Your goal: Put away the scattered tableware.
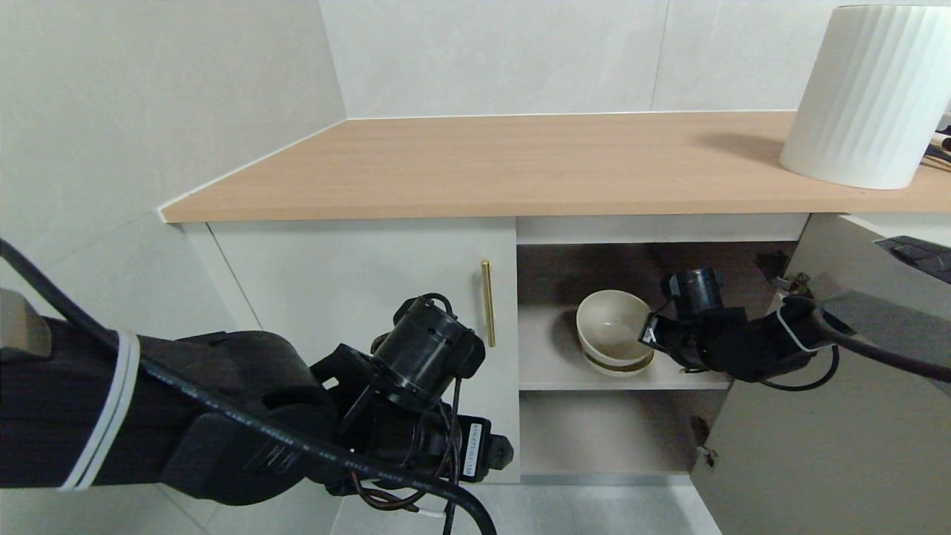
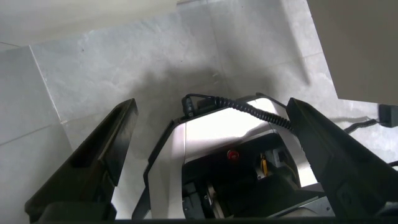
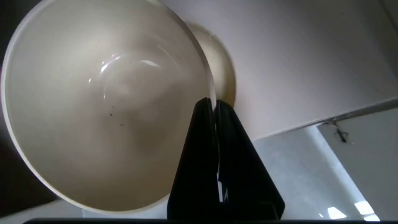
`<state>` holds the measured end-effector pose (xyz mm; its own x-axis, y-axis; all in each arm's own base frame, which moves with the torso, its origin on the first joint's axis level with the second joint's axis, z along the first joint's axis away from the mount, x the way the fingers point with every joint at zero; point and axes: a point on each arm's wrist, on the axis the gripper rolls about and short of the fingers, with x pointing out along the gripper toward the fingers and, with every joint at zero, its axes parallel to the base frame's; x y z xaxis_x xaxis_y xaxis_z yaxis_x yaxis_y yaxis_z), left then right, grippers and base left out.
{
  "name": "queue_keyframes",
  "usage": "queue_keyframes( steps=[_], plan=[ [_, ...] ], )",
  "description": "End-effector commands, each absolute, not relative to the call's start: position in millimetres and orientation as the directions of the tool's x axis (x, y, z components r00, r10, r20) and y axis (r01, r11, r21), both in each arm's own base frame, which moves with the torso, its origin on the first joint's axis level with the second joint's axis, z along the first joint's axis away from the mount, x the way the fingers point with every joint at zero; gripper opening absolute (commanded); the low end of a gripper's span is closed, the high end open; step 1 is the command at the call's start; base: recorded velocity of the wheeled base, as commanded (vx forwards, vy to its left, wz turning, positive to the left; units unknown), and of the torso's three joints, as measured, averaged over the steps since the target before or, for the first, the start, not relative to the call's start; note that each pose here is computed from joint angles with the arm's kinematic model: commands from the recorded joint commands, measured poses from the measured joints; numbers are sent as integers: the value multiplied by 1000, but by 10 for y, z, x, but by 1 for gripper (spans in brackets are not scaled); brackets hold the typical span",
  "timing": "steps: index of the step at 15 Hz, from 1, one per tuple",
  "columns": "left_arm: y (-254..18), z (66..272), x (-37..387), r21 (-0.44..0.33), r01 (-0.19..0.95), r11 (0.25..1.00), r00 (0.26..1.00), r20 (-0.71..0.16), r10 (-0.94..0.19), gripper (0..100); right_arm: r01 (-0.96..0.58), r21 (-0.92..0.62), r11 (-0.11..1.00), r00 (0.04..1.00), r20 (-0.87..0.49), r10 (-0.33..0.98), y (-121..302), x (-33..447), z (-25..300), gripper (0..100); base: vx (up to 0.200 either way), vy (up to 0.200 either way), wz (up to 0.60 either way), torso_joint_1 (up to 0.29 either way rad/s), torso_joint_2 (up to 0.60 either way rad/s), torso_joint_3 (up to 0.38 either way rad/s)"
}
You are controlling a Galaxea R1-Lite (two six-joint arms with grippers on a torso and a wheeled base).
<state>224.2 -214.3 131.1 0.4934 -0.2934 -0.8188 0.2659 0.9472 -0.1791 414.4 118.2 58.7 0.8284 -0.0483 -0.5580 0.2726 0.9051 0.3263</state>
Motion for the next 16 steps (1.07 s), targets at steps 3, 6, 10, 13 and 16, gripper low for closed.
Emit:
queue_keyframes(
  steps=[3,6,10,13,16],
  plan=[
    [-2147,1307,2244,-179,266,947,493,-819,-293,100,292,316,903,822,-566,-67,1150,4204,499,0,0,0,0,0,0,0],
    [-2143,1306,2246,-178,264,948,493,-820,-292,100,294,317,902,825,-560,-72,1151,4232,490,0,0,0,0,0,0,0],
    [-2148,1302,2244,-178,266,948,492,-821,-292,100,312,303,901,821,-562,-96,1157,4271,423,0,0,0,0,0,0,0],
    [-2148,1302,2244,-178,266,948,492,-821,-292,100,314,302,900,822,-560,-98,1157,4275,421,0,0,0,0,0,0,0],
    [-2145,1303,2249,-177,264,948,494,-819,-291,100,317,299,900,822,-561,-103,1160,4288,401,0,0,0,0,0,0,0]
  ],
)
